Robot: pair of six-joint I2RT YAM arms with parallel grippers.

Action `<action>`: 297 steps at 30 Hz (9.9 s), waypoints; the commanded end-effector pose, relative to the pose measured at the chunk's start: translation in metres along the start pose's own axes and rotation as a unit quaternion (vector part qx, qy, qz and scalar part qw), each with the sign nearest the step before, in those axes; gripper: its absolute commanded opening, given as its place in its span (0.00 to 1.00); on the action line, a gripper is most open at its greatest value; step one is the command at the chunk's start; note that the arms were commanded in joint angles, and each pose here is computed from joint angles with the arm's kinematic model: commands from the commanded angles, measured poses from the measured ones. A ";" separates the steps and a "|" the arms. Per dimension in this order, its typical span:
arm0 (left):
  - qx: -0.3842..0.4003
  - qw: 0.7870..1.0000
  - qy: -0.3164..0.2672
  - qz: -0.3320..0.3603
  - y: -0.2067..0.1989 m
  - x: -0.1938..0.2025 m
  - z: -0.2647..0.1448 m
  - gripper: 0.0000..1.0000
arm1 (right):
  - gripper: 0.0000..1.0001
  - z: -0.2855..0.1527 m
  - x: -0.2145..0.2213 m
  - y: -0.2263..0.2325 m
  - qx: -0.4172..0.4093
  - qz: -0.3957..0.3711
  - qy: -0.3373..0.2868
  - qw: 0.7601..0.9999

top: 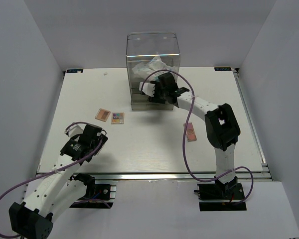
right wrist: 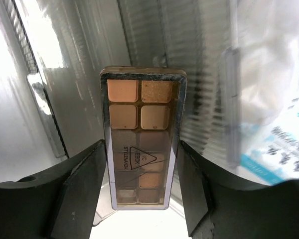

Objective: Organize the makeup

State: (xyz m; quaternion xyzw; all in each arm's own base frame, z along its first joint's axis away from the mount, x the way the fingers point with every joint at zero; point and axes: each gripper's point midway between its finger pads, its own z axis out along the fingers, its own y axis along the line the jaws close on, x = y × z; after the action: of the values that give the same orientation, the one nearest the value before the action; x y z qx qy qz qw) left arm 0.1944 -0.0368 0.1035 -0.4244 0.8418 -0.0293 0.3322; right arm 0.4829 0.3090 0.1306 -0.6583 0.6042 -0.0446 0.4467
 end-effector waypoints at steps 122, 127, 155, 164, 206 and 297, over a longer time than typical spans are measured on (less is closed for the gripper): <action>-0.064 0.984 0.164 -0.035 0.002 0.028 0.131 0.27 | 0.69 -0.180 0.006 0.004 -0.007 0.251 -0.136 0.958; 0.099 0.980 0.167 -0.046 -0.072 0.012 0.103 0.08 | 0.89 -0.189 0.031 -0.015 0.073 0.337 -0.113 0.932; 0.319 0.926 0.137 -0.148 -0.328 0.000 0.063 0.46 | 0.89 -0.197 0.089 0.023 0.119 0.484 -0.051 0.866; 0.301 0.932 0.133 -0.151 -0.337 0.004 0.083 0.76 | 0.89 -0.190 0.098 0.033 0.112 0.493 -0.031 0.862; 0.219 0.975 -0.024 -0.002 -0.164 -0.041 0.019 0.98 | 0.82 -0.133 0.164 0.154 0.030 0.574 0.276 0.770; 0.002 0.997 0.064 -0.053 -0.126 -0.076 0.132 0.98 | 0.00 -0.133 -0.046 0.130 -0.309 0.160 -0.153 0.925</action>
State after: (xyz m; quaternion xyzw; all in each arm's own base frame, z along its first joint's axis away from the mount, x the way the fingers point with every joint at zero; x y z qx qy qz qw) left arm 0.3807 -0.0355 0.0779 -0.4663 0.8330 -0.0848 0.2855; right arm 0.2961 0.2925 0.1273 -0.6651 0.6129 0.3139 0.2888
